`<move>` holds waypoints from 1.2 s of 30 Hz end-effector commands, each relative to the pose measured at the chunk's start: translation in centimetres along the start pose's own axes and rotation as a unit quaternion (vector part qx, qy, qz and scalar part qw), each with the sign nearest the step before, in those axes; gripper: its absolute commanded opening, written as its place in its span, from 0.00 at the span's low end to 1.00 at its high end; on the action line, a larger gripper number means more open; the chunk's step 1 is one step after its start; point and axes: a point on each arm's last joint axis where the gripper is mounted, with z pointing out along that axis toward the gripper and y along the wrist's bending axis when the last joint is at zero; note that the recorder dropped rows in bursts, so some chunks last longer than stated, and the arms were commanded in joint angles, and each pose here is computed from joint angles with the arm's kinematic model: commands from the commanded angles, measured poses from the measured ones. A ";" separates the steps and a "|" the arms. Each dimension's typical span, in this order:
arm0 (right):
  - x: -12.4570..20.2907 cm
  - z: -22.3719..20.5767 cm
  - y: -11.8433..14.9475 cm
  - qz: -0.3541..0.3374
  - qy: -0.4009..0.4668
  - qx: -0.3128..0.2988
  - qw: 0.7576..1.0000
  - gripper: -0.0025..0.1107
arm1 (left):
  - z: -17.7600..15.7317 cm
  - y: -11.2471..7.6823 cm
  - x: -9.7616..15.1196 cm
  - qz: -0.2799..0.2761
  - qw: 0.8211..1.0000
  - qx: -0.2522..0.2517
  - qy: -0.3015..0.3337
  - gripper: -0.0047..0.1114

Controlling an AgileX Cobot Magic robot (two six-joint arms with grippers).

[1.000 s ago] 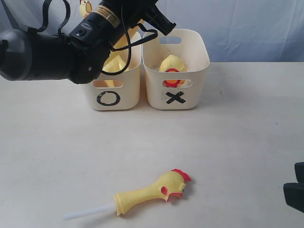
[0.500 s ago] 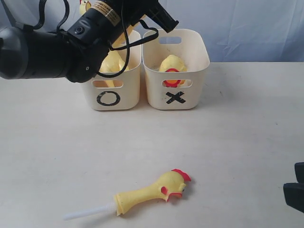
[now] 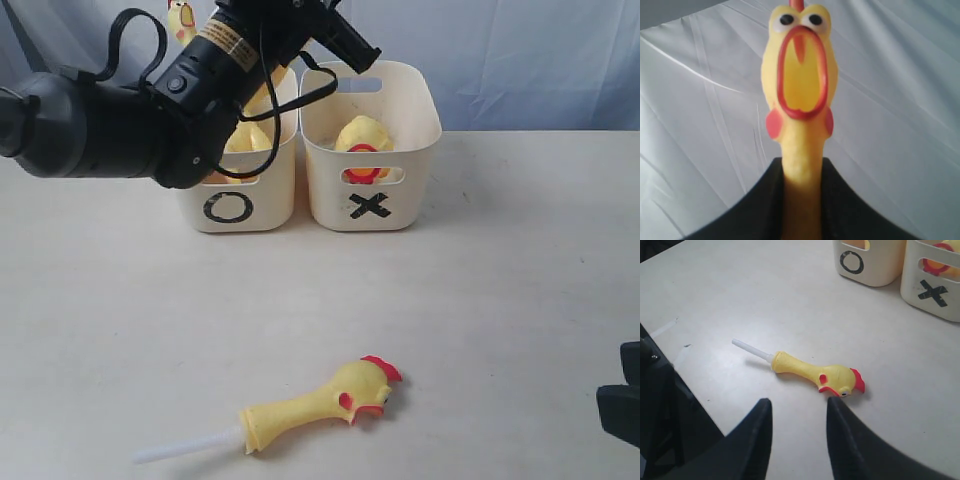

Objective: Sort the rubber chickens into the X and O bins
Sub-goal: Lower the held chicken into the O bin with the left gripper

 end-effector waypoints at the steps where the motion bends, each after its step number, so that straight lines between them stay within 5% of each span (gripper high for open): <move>1: 0.1 0.0 0.0 -0.002 -0.003 0.001 1.000 0.33 | -0.1 0.7 0.9 -0.003 1.000 -0.025 -0.012 0.04; 8: 0.1 0.0 0.0 -0.002 -0.003 0.001 1.000 0.33 | -0.7 2.9 2.7 -0.086 0.995 -0.055 -0.015 0.04; 12: 0.1 0.0 0.0 -0.002 -0.003 0.001 1.000 0.33 | -0.9 3.7 3.2 -0.087 0.994 -0.063 -0.009 0.04; 19: 0.1 0.0 0.0 -0.002 -0.003 0.001 1.000 0.33 | -1.0 4.0 3.9 -0.119 0.990 -0.075 0.011 0.04; 24: 0.1 0.0 0.0 -0.002 -0.003 0.001 1.000 0.33 | -1.4 4.9 7.2 -0.188 0.978 -0.091 0.030 0.04; 36: 0.1 0.0 0.0 -0.002 -0.003 0.001 1.000 0.33 | 0.5 4.5 10.9 -0.236 0.961 -0.095 0.104 0.04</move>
